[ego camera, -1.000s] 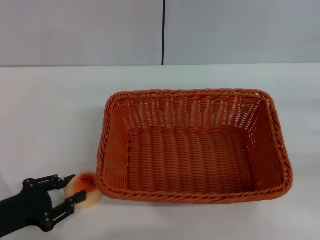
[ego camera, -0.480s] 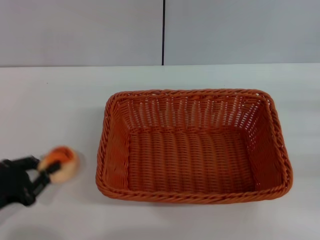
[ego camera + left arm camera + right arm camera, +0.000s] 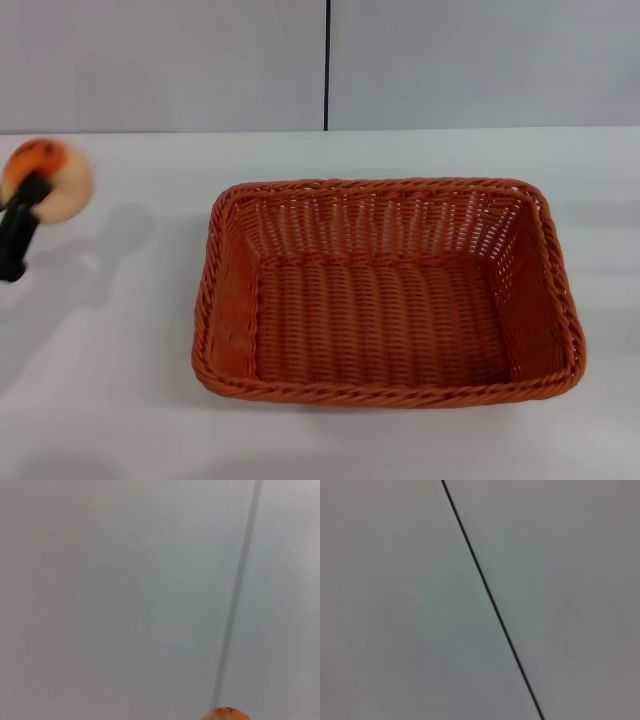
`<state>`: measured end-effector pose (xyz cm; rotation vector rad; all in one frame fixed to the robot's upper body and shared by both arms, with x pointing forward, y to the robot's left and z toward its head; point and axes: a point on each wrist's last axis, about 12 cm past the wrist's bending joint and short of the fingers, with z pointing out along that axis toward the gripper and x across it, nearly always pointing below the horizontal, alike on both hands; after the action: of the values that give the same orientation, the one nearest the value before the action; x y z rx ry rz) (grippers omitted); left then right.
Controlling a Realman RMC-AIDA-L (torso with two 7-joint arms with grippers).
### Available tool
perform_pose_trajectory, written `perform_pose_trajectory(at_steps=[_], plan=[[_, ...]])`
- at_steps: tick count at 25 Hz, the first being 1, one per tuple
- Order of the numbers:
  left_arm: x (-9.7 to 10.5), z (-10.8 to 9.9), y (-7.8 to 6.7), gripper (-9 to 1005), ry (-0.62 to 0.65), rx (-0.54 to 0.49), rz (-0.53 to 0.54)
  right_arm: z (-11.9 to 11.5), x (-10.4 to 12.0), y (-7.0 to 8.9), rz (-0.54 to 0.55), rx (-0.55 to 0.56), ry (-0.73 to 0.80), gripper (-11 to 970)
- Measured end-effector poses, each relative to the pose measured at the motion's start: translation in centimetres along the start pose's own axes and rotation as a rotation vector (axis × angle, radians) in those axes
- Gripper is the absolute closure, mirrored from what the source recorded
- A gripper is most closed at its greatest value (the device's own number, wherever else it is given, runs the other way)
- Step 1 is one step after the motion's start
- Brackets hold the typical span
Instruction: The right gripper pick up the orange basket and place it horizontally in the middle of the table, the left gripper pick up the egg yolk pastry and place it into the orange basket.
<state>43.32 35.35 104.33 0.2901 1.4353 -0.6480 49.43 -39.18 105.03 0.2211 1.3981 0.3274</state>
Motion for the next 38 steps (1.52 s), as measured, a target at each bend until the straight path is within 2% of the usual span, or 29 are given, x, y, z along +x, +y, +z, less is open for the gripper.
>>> perform_pose_trajectory(at_steps=[2, 3, 6, 7, 9, 11, 13, 14, 16, 20, 34, 38], plan=[[0.0, 2.4, -1.1, 874, -0.058, 0.086, -0.042, 0.3, 0.4, 0.5, 0.015, -0.014, 0.009, 526], [0.0, 2.4, -1.1, 879, -0.058, 0.086, -0.042, 0.3, 0.4, 0.5, 0.015, -0.014, 0.009, 526], [0.3, 5.1, -2.4, 893, -0.068, 0.197, -0.086, 0.5, 0.5, 0.7, 0.019, -0.024, 0.013, 526], [0.8, 7.0, -3.5, 898, -0.029, 0.289, -0.104, 0.5, 0.6, 0.8, 0.023, -0.026, 0.014, 526], [0.9, 7.5, -3.8, 907, -0.011, 0.317, -0.105, 0.6, 0.7, 0.9, 0.026, -0.028, 0.014, 526], [1.4, 9.0, -4.6, 915, 0.057, 0.403, -0.1, 0.7, 0.8, 1.0, 0.029, -0.031, 0.017, 526], [1.5, 9.4, -4.8, 923, 0.074, 0.427, -0.096, 0.8, 0.8, 1.1, 0.029, -0.035, 0.022, 526], [1.8, 10.3, -5.6, 927, 0.136, 0.519, -0.082, 0.9, 0.8, 1.2, 0.029, -0.036, 0.023, 526], [2.0, 10.8, -5.9, 928, 0.17, 0.563, -0.074, 1.0, 0.8, 1.2, 0.029, -0.039, 0.024, 526], [2.2, 11.1, -5.9, 930, 0.172, 0.535, -0.084, 1.2, 0.8, 1.3, 0.029, -0.041, 0.023, 526], [1.9, 10.2, -5.4, 508, 0.112, 0.471, -0.093, 1.1, 1.0, 1.4, 0.037, -0.039, 0.029, 526], [1.3, 8.7, -4.5, 371, -0.018, 0.342, -0.046, 0.9, 1.0, 1.4, 0.04, -0.041, 0.026, 526]])
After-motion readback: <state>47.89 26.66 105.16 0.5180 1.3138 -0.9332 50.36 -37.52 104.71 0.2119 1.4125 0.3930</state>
